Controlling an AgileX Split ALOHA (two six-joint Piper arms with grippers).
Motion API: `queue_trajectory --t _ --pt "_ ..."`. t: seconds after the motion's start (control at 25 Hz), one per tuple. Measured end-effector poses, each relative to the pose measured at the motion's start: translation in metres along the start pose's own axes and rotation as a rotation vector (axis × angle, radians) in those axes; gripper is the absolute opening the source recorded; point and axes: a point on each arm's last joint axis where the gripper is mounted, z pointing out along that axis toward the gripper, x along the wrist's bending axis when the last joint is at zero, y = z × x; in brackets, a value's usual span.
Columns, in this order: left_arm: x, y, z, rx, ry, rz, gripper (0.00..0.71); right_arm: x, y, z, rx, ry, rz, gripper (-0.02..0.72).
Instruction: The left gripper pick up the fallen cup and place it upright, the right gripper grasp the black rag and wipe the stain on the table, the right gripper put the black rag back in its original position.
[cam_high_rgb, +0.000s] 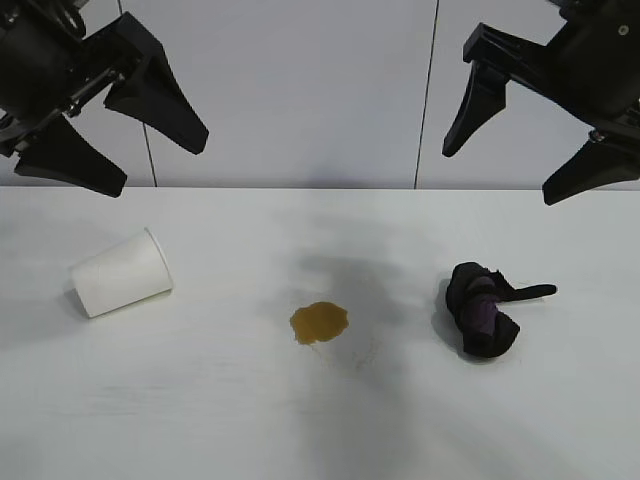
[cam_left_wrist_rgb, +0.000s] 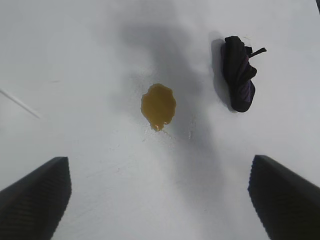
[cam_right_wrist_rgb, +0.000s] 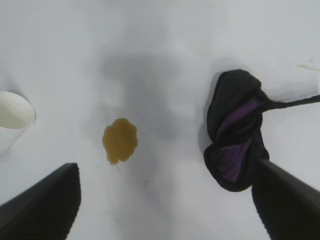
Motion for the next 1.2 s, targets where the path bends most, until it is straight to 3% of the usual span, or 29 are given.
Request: queue_trajectory --t 0.88,0.96,1.04,1.2 --pt "0.001 0.001 0.0 -0.009 0.007 0.0 0.693 0.0 0.0 0.0 0.0 0.0 0.0 0.643" --pt "0.001 0.0 -0.001 0.015 0.017 0.067 0.693 0.0 0.0 0.0 0.0 0.0 0.0 0.643" --pt "0.004 -0.001 -0.004 0.085 0.06 0.229 0.693 0.0 0.0 0.0 0.0 0.0 0.0 0.643" --pt "0.02 -0.007 -0.01 0.237 0.219 0.479 0.693 0.0 0.0 0.0 0.0 0.0 0.0 0.643"
